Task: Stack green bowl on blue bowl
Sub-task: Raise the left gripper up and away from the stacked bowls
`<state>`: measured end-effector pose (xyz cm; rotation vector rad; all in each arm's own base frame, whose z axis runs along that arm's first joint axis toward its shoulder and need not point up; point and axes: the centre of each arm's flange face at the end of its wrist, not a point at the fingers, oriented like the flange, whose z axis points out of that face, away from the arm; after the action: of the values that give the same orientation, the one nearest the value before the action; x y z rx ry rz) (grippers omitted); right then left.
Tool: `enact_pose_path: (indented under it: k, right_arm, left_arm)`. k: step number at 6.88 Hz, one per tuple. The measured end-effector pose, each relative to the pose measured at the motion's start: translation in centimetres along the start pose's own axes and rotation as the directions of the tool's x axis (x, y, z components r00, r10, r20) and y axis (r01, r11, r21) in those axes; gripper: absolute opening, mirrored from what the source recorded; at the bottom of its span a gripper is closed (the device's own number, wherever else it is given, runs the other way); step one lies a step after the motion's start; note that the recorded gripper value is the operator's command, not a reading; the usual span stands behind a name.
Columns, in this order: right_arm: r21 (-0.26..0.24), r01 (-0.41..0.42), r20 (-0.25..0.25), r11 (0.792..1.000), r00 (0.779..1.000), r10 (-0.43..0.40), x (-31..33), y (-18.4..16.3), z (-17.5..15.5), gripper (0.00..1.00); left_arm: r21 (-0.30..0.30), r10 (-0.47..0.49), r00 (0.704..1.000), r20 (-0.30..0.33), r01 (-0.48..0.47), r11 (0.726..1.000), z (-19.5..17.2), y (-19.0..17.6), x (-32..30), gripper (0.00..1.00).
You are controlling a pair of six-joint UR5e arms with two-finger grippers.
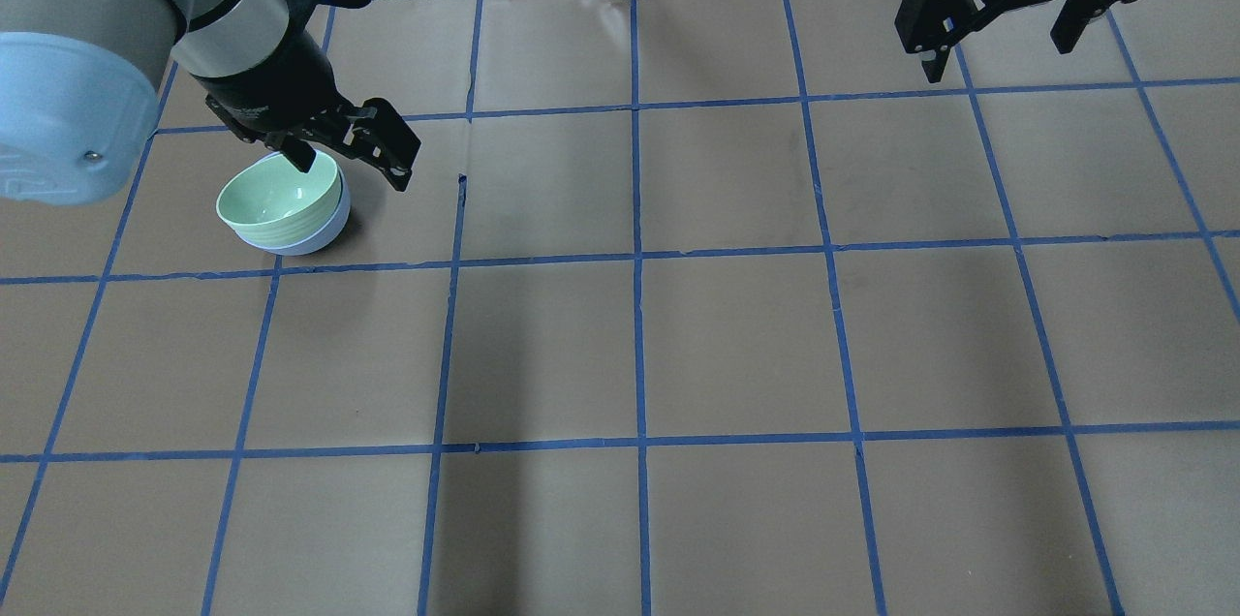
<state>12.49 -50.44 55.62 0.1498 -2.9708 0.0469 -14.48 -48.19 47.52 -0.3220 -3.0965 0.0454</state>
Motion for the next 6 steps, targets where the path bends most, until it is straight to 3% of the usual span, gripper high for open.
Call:
enact_pose_path:
  k: [2, 6]
  right_arm:
    - [0.000, 0.000, 0.000, 1.000, 1.000, 0.000, 0.00, 0.00, 0.00, 1.00]
    - [0.000, 0.000, 0.000, 1.000, 1.000, 0.000, 0.00, 0.00, 0.00, 1.00]
  left_arm:
    - [-0.027, -0.092, 0.996, 0.019, 0.092, 0.995, -1.57, 0.50, 0.59, 1.00]
    - [-0.030, -0.114, 0.993, 0.034, 0.115, 0.993, -1.70, 0.51, 0.25, 1.00]
